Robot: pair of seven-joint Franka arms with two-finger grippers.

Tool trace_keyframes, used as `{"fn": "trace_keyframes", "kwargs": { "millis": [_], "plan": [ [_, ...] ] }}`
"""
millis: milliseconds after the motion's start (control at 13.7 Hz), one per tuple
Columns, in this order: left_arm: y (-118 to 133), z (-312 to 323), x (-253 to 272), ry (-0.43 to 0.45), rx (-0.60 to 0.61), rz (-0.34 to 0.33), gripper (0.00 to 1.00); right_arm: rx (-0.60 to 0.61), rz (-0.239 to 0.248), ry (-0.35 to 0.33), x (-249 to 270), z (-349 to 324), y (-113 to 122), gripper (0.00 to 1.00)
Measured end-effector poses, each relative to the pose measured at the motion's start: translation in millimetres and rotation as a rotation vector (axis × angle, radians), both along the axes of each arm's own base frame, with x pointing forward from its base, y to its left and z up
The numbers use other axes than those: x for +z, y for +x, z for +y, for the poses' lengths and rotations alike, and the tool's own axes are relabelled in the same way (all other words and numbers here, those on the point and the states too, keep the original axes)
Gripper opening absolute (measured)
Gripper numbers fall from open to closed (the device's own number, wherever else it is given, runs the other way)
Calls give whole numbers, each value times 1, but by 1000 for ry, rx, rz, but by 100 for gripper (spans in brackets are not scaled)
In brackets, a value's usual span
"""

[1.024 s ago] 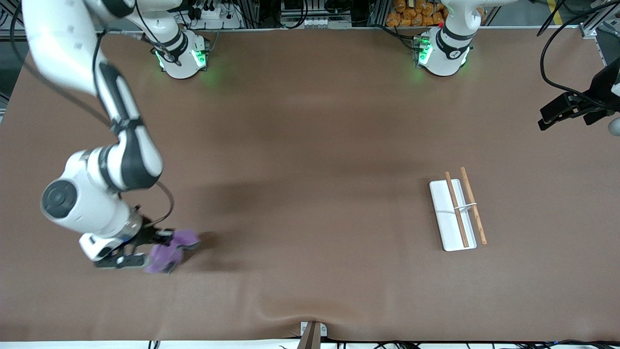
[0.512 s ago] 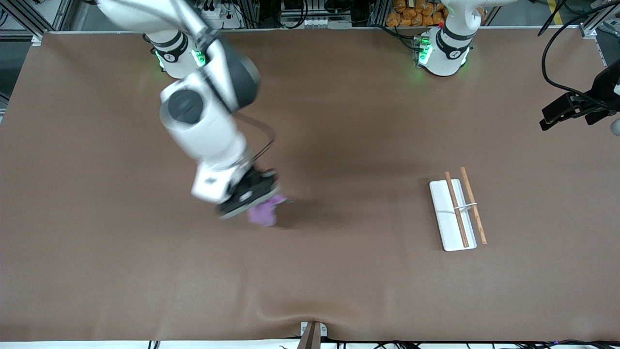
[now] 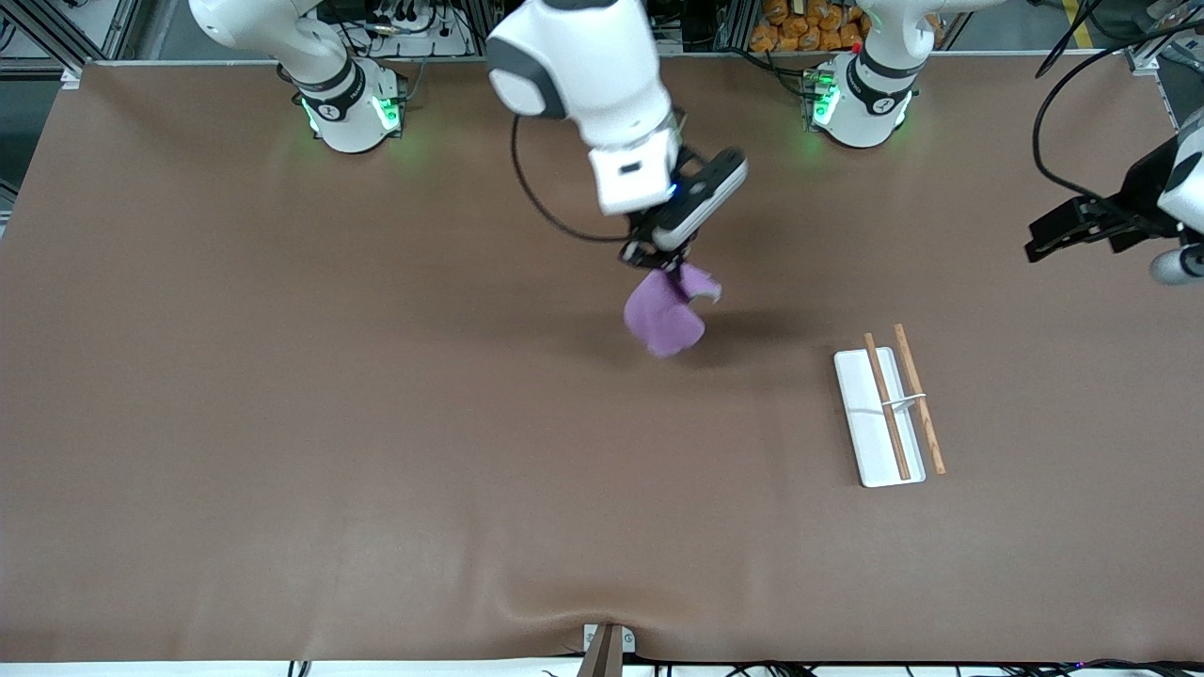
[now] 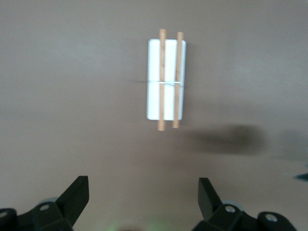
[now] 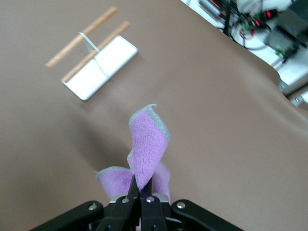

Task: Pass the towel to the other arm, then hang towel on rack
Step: 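Lift the towel with the right gripper toward the table middle, then hold the towel up while the left gripper reaches toward it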

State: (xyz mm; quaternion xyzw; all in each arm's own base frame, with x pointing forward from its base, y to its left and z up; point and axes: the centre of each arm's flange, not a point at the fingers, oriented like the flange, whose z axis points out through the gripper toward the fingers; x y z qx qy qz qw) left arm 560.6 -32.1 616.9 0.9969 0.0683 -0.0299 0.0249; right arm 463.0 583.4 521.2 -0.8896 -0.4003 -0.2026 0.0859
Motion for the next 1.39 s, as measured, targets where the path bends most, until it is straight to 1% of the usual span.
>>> {"fn": "trace_keyframes", "kwargs": {
  "millis": [220,366,512,732,1024,1244,1390],
  "plan": [
    [8,-10,-16,-93,80,44,100,42,-52,-19,2,14,-16,2],
    [12,-24,-25,-167,169,84,100,56,-65,-16,3,19,-22,2],
    [15,-48,-35,-230,240,134,100,53,-70,-21,2,18,-20,2],
    [16,-101,-49,-252,280,180,100,45,-75,-29,0,14,-14,2],
    [15,-160,-59,-306,383,231,100,45,-82,-38,-2,14,-13,2],
    [17,-185,-64,-365,463,268,100,43,-83,-41,-3,13,-12,2],
    [20,-190,-72,-405,483,307,100,43,-84,-42,-4,13,-11,2]
  ]
}}
